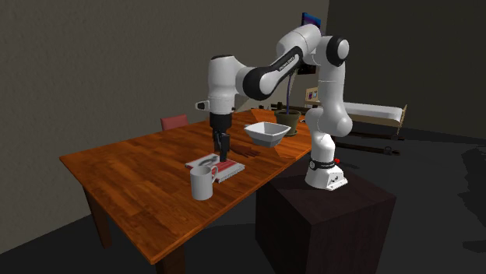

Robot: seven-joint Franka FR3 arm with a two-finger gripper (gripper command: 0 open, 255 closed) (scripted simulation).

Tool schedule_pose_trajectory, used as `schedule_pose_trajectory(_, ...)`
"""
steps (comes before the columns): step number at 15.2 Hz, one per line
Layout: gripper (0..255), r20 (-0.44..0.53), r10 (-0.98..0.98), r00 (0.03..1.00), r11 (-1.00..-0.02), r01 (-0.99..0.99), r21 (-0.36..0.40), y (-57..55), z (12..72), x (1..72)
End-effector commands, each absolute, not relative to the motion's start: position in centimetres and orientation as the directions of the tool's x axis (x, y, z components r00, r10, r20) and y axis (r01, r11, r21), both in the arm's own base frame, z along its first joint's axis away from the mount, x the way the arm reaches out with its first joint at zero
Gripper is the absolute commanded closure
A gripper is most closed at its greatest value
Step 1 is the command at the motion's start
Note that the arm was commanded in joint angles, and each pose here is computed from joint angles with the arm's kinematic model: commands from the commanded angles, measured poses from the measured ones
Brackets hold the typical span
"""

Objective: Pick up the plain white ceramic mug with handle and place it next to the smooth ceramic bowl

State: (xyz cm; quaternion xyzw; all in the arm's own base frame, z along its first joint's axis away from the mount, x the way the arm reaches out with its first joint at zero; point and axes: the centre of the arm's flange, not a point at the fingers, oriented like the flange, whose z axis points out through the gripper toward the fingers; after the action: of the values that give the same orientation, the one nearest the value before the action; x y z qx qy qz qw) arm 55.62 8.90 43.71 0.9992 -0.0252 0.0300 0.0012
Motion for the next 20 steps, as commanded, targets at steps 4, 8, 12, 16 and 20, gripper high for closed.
schedule_pose_trajectory(4, 0, 0.065, -0.049, 0.997, -0.999, -0.050, 0.011, 10.0, 40.6, 61.2)
schedule_pose_trajectory(8, 0, 0.066, -0.049, 0.997, -0.999, -0.050, 0.012, 10.2, 38.5, 62.3)
schedule_pose_trajectory(12, 0, 0.066, -0.049, 0.997, -0.999, -0.050, 0.012, 10.1, 36.4, 62.4)
schedule_pose_trajectory(16, 0, 0.066, -0.049, 0.997, -0.999, -0.050, 0.012, 10.1, 36.1, 62.4)
schedule_pose_trajectory(20, 0, 0.066, -0.049, 0.997, -0.999, -0.050, 0.012, 10.1, 36.1, 62.4)
